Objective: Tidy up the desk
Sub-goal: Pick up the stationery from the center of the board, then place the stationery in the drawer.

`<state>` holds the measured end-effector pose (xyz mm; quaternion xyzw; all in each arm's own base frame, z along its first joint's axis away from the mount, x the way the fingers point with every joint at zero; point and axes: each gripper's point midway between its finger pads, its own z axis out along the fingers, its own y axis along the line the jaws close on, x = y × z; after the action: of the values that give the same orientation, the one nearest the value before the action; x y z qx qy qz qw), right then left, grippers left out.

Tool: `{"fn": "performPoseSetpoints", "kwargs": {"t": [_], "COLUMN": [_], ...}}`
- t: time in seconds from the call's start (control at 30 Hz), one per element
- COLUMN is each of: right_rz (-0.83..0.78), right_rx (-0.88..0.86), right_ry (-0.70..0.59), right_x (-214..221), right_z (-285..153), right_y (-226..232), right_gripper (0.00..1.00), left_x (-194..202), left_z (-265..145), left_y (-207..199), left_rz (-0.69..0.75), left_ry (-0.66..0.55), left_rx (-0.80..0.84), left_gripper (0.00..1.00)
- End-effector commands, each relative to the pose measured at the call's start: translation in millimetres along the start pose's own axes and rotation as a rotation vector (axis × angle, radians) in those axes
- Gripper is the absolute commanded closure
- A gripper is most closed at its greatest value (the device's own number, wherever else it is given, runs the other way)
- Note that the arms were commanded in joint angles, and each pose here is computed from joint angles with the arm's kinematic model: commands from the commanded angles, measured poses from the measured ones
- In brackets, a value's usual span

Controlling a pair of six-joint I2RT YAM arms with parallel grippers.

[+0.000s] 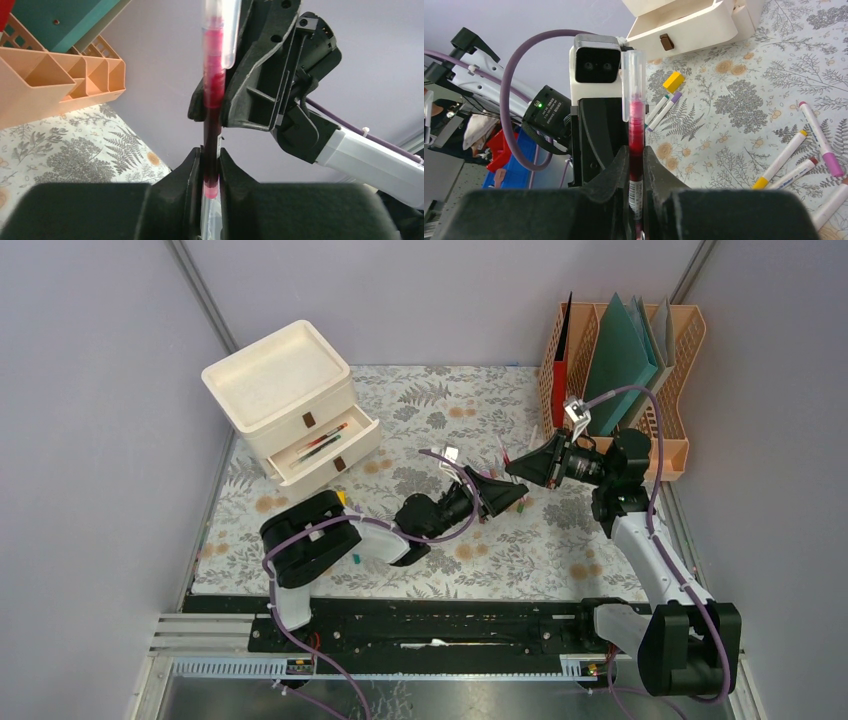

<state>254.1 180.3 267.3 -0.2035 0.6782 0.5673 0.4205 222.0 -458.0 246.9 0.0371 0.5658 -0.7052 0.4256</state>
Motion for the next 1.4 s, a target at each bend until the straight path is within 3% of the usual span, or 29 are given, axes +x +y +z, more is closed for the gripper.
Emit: {"fn": "performPoseSetpoints", "kwargs": {"t": [0.0,0.07,0.17,0.2,0.23,0.27,0.43,0.47,0.77,1.0,1.1,1.37], "right_rz": [-0.048,-0.05,-0.055,-0.055,-0.055,-0.057,-0.092,-0.102,-0.151,-0.162,-0.165,-0.162], "right_rx": [-0.033,-0.033,-0.03,-0.028,-0.026,-0.023,-0.021,-0.021,0.013,0.038,0.047,0.057], "right_ry": [-0.001,0.0,0.0,0.001,0.002,0.003,0.009,0.011,0.021,0.03,0.033,0.038], "right_x": [-4.2,-3.7,-3.4,-2.9,-2.2,-2.0,-1.5,-0.8,-0.5,1.4,2.4,3.1], "right_z": [-0.6,-0.7,-0.8,-0.8,-0.7,-0.9,-1.8,-2.2,-3.3,-3.5,-3.7,-3.5], "right_y": [6.8,7.0,6.0,5.4,4.7,4.2,5.2,5.1,-0.4,-7.3,-9.9,-13.1], "right_gripper": [1.0,1.0,0.98,0.86,0.63,0.48,0.05,0.01,0.0,0.0,0.0,0.0], "left_x": [-19.2,-18.4,-19.8,-20.9,-22.2,-23.0,-27.7,-28.4,-81.1,-145.2,-182.1,-234.4], "left_z": [10.8,10.0,5.4,3.6,1.7,-0.7,-19.3,-24.6,-106.5,-184.7,-205.6,-235.9], "left_y": [-25.7,-24.9,-23.0,-23.2,-23.3,-22.6,-3.7,3.1,78.0,115.3,107.4,96.6], "left_rz": [0.008,0.011,0.024,0.03,0.039,0.048,0.133,0.16,0.634,1.033,1.195,1.38], "left_ry": [-0.071,-0.066,-0.066,-0.066,-0.064,-0.06,-0.034,-0.024,0.086,0.384,0.429,0.552], "left_rx": [0.097,0.09,0.075,0.071,0.064,0.055,-0.07,-0.114,-0.76,-1.315,-1.543,-1.741], "left_gripper": [0.9,1.0,1.0,1.0,1.0,1.0,1.0,1.0,1.0,1.0,1.0,1.0]}}
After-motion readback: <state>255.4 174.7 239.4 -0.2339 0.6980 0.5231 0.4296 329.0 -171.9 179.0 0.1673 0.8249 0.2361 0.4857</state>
